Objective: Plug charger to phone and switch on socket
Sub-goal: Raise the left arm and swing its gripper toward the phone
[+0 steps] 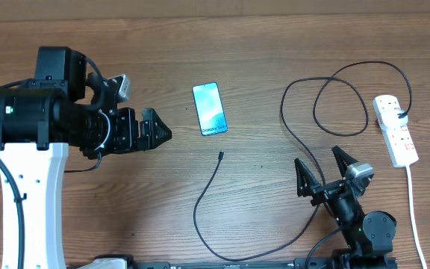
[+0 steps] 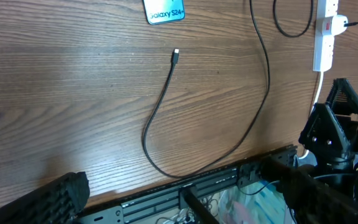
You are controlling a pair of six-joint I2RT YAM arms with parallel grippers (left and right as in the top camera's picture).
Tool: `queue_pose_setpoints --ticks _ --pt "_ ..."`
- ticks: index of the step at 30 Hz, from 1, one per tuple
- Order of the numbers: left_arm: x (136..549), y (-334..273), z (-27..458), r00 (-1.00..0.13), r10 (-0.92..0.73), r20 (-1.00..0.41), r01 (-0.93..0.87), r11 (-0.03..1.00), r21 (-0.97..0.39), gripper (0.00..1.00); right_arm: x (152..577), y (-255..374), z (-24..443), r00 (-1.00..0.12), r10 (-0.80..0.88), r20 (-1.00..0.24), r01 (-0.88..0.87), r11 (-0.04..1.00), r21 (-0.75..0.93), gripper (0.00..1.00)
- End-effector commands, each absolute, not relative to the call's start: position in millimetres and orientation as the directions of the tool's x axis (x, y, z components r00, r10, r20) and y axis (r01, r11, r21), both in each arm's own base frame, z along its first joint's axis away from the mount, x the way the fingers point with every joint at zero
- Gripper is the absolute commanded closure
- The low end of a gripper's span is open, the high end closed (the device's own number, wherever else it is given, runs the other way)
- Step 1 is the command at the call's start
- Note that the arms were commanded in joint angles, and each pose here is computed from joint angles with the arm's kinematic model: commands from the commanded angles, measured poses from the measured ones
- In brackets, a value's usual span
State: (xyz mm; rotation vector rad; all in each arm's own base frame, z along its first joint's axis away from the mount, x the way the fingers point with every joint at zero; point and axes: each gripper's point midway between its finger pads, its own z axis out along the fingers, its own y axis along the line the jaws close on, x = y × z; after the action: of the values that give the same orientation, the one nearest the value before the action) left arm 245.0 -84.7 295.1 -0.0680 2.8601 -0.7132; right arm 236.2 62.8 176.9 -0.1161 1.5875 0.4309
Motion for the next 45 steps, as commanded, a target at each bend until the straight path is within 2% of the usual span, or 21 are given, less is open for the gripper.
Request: queue_pose_setpoints --ticks 1,22,23,26,30,32,45 --pt "246.4 -89.3 298.8 -0.981 -0.085 -0.176 0.011 0.874 -0.485 0.0 235.9 63.7 175.8 -0.069 0.19 -0.979 -0.339 0.919 0.202 0.0" --pt "246.5 -87.0 296.3 -0.981 -0.086 -0.173 0.006 0.882 -0.471 0.0 235.9 63.7 175.8 -0.069 0.19 -0.979 -0.339 0.919 0.202 0.0" --pt "246.5 -86.9 296.3 -0.981 -0.086 -0.173 0.006 0.882 -0.471 0.04 235.9 63.7 175.8 -0.069 0.19 -0.979 -0.339 0.919 0.202 0.0" --pt "246.5 -86.6 296.2 -0.981 -0.086 -0.173 0.006 0.883 -0.469 0.26 235.9 63.7 175.8 -0.069 0.19 -0.979 -0.339 0.919 0.202 0.0" --pt "246.6 -86.6 296.1 -0.981 -0.086 -0.173 0.005 0.883 -0.469 0.76 235.9 63.7 175.8 -0.069 0.19 -0.979 -0.339 0.919 0.202 0.0" --pt "247.1 -86.6 296.3 -0.981 -0.087 -0.175 0.006 0.883 -0.469 0.96 235.9 63.7 175.8 -0.069 0.19 -0.979 -0.339 0.919 0.202 0.0" --pt "251.9 -86.4 297.2 -0.977 -0.113 -0.182 -0.014 0.881 -0.473 0.96 235.9 63.7 175.8 -0.069 0.19 -0.979 -0.339 0.919 0.202 0.0"
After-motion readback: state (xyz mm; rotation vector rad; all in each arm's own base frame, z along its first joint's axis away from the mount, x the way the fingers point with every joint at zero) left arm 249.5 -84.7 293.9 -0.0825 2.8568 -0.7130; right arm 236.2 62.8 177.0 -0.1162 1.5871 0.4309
